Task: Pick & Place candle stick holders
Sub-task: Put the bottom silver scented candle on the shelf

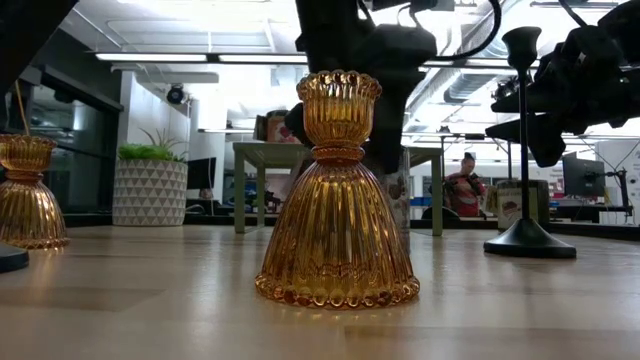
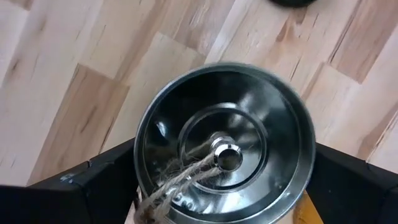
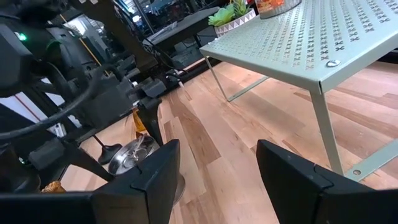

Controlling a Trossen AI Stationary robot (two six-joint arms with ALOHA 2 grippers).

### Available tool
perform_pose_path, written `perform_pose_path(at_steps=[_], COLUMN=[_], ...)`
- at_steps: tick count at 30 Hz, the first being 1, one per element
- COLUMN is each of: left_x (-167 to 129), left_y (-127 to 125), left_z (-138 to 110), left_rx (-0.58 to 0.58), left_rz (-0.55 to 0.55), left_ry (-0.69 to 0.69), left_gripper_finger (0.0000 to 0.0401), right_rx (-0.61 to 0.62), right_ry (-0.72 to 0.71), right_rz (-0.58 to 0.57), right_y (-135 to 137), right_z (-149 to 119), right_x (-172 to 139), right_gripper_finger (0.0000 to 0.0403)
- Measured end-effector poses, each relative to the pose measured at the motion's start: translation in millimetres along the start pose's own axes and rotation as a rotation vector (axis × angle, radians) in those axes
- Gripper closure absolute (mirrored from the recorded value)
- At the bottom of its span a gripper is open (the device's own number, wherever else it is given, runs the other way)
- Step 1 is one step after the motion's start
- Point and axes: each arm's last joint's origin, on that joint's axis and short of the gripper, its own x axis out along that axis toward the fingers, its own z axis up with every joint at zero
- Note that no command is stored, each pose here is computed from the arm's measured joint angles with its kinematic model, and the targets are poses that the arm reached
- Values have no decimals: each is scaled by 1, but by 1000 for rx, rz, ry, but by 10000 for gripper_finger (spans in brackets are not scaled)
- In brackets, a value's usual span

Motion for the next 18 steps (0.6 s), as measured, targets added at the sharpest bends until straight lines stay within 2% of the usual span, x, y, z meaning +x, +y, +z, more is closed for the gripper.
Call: perform_pose_path(at_steps=[11,18], left_x=[4,17], left_y=[-2,-5], left_z=[4,5], left_rx=[78,126], left_rz=[-20,-24], left_ry=[-35,-40], left_gripper_finger=[13,13], right_rx=[0,0], right_ry=[1,1], right_rz=[-1,-1], right_y=[0,0], right_z=[0,0], right_x=[0,0], right_gripper_finger=[197,197])
